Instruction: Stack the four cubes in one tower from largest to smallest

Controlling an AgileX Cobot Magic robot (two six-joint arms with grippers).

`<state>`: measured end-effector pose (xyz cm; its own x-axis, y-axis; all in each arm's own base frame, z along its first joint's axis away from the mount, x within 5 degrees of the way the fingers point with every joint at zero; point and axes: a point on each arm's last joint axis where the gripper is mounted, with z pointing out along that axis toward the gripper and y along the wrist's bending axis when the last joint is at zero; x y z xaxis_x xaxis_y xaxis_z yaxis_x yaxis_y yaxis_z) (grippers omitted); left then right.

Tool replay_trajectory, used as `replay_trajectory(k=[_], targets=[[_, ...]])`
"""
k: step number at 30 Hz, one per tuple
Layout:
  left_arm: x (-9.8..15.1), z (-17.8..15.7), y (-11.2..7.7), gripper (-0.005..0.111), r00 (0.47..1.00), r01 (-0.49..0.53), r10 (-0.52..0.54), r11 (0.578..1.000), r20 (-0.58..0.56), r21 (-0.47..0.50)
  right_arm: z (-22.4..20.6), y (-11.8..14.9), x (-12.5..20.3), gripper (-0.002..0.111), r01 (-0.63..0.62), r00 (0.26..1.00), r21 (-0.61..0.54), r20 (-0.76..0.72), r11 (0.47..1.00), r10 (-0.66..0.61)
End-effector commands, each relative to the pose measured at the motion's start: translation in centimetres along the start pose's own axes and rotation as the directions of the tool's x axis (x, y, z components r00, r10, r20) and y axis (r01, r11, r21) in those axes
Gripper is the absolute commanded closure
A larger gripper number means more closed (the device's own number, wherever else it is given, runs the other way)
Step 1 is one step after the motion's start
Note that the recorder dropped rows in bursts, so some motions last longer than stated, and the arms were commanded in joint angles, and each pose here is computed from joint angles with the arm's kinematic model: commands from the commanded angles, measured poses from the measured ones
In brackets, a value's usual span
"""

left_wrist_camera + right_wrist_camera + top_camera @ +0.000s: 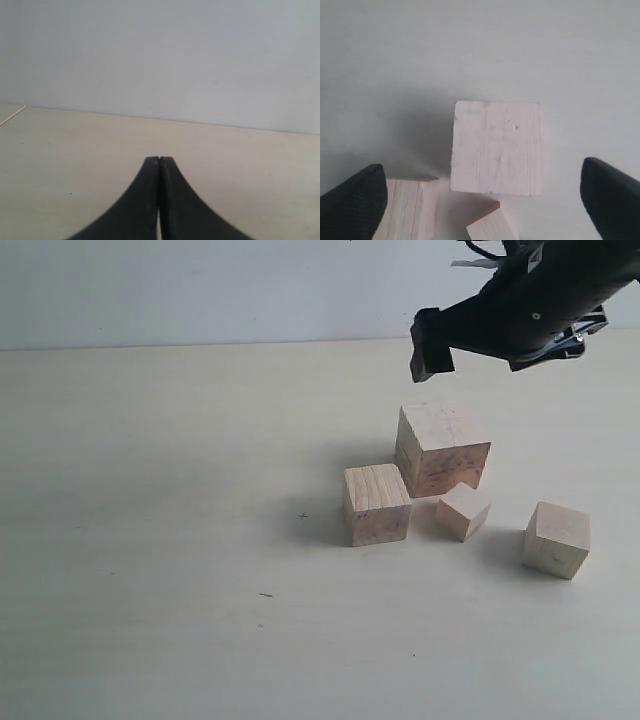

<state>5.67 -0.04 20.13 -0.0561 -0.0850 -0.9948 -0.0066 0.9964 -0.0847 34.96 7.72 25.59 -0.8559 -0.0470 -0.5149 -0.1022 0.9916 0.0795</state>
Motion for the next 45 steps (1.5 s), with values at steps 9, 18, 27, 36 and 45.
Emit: replay_trajectory(k=[9, 18, 27, 36, 45], targets=[[0.1, 0.0, 0.0, 0.107, 1.0, 0.004, -0.004, 1.0, 0.003, 0.008, 6.4, -0.4, -1.0, 0.006, 0.044, 0.986, 0.045, -0.164, 0.998, -0.036], [0.1, 0.0, 0.0, 0.107, 1.0, 0.007, -0.007, 1.0, 0.003, 0.008, 9.3, -0.5, -0.2, 0.006, 0.065, 0.976, 0.044, -0.209, 0.997, -0.054], [0.1, 0.0, 0.0, 0.107, 1.0, 0.005, -0.005, 1.0, 0.003, 0.008, 11.3, -0.7, 0.7, 0.007, 0.069, 0.965, 0.047, -0.255, 0.997, -0.054], [0.1, 0.0, 0.0, 0.107, 1.0, 0.007, -0.007, 1.0, 0.003, 0.008, 11.5, -0.2, 0.4, 0.045, -0.002, 0.976, 0.01, -0.219, 1.0, 0.004], [0.1, 0.0, 0.0, 0.107, 1.0, 0.007, -0.007, 1.0, 0.003, 0.008, 11.4, 1.2, 0.6, 0.091, -0.042, 0.973, -0.033, -0.23, 0.999, 0.033]])
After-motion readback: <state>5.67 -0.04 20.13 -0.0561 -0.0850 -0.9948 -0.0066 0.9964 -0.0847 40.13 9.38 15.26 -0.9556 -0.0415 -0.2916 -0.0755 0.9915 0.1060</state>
